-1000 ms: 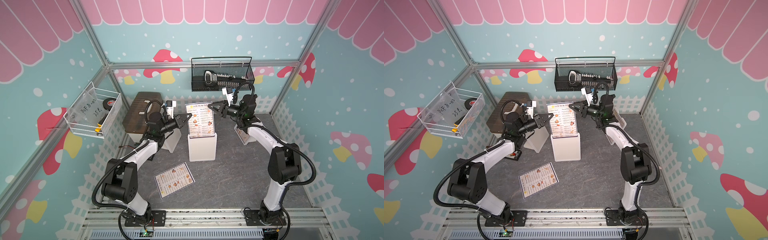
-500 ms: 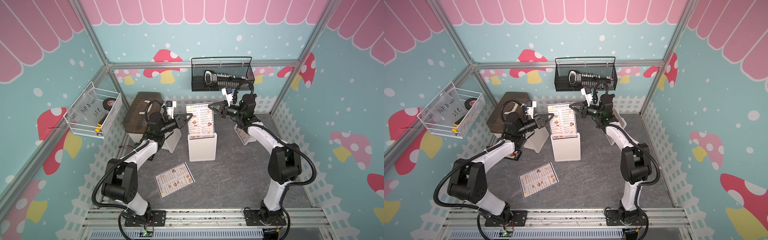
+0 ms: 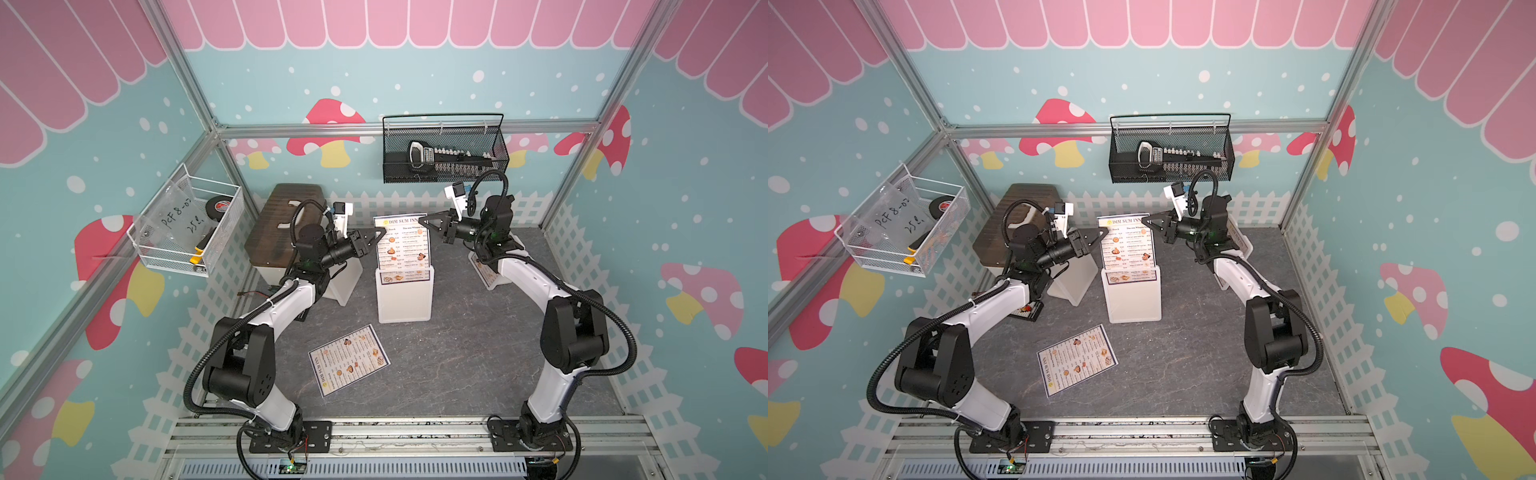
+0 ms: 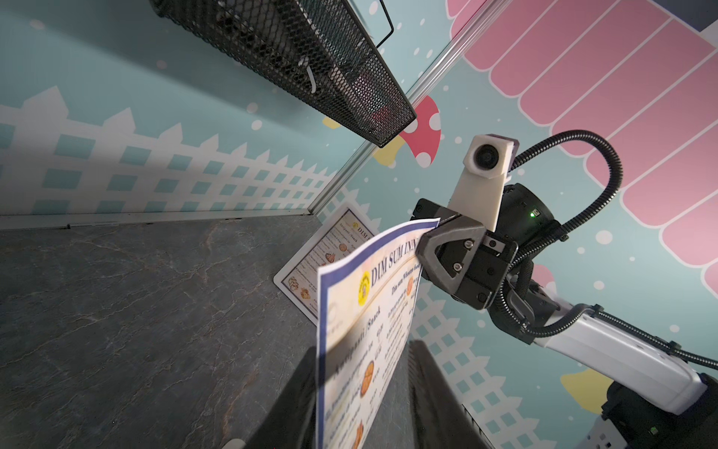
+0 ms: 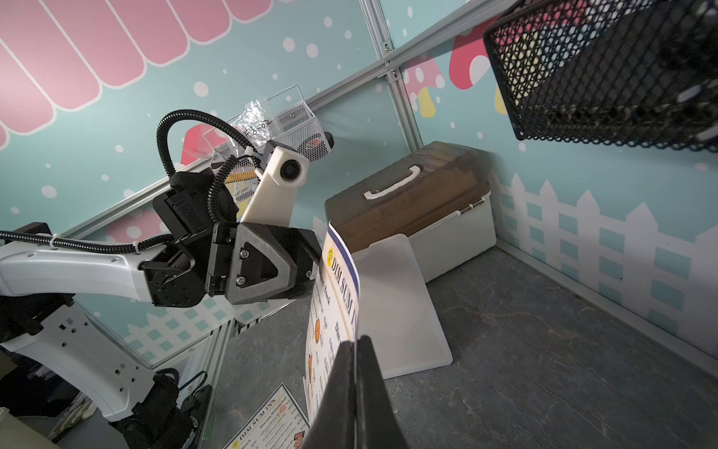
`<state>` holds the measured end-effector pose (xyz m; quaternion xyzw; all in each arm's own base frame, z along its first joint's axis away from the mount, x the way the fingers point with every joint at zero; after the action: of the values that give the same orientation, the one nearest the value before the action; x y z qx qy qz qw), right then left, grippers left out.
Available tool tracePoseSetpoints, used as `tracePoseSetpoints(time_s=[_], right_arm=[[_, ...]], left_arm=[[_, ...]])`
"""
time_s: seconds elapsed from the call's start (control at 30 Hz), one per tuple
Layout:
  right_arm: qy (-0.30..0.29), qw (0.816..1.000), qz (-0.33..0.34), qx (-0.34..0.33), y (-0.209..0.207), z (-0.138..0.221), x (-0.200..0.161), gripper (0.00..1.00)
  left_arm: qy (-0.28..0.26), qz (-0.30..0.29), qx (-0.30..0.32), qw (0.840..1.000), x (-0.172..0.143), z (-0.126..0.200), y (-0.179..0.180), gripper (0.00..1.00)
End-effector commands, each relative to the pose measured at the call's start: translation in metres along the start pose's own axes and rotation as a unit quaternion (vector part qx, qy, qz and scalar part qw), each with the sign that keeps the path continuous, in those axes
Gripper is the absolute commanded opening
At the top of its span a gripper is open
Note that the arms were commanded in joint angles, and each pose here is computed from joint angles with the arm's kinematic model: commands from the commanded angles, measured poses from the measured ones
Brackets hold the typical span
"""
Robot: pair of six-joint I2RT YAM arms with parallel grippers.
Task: Insert the menus into the narrow rack
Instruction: Insert the menu into the narrow rack.
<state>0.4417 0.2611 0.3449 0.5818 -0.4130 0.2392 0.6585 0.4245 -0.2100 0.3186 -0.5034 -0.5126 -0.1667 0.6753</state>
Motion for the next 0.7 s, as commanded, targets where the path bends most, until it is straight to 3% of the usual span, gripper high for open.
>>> tracePoseSetpoints(time_s=[0.0,0.67], right_arm=[[-0.013,0.999,0.028,0.009,0.017,0.006,0.008,0.00],[-0.013,1.000,0.005,0.023,0.013,0.010,-0.015,0.00]], left_arm=[[-0.004,-0.016,-0.005,1.000,0.009,-0.001,-0.002,0.34],[-0.006,-0.022,0.002,1.000,0.012,0.005,-0.001,0.22]])
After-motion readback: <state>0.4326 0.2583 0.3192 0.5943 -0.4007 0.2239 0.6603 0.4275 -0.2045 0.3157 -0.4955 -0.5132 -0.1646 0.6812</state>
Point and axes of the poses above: each gripper's point midway between its finger pads, its own z axis back along the fingers, its own y axis along the line the jaws close on, x = y × z, the point moved 1 cm from there along z, back along the fingers, and after that the axes turned 12 degrees about -z, right-handed, at the moved point
